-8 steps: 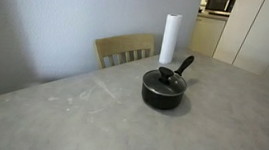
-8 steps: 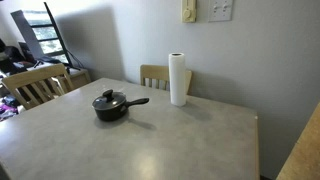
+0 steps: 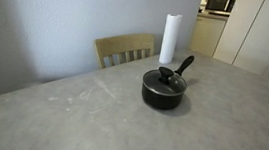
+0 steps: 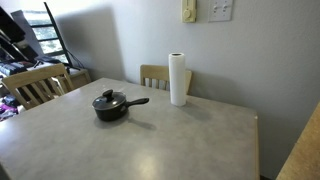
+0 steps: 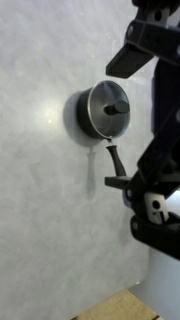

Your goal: Take the lid off of the black pot and put it on the table

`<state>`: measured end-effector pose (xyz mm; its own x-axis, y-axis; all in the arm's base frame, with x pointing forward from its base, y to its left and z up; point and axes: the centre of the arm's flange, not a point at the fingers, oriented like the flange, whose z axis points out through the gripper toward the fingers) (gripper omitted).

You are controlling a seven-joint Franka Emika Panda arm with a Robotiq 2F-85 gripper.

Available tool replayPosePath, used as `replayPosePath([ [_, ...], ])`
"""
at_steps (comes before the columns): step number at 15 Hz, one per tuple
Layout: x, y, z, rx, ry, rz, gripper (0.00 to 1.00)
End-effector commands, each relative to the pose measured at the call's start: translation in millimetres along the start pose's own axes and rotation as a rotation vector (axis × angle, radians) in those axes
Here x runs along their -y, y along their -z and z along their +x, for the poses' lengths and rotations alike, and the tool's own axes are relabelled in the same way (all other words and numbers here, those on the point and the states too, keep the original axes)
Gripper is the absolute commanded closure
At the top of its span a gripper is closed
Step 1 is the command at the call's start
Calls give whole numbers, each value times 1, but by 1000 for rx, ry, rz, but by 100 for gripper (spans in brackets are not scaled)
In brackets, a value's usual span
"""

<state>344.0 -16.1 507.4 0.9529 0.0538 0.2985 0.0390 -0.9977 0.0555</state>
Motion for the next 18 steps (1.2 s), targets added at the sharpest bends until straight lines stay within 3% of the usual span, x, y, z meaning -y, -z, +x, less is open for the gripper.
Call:
replayPosePath([
  [1,-4,-27,26,-135,9,21,0],
  [6,2,-65,64,-223,39,84,0],
  [11,32,-118,96,-203,127,192,0],
  [12,37,-123,98,-210,150,208,0],
  [13,38,-103,75,-201,107,172,0],
  [18,46,-116,88,-195,136,186,0],
])
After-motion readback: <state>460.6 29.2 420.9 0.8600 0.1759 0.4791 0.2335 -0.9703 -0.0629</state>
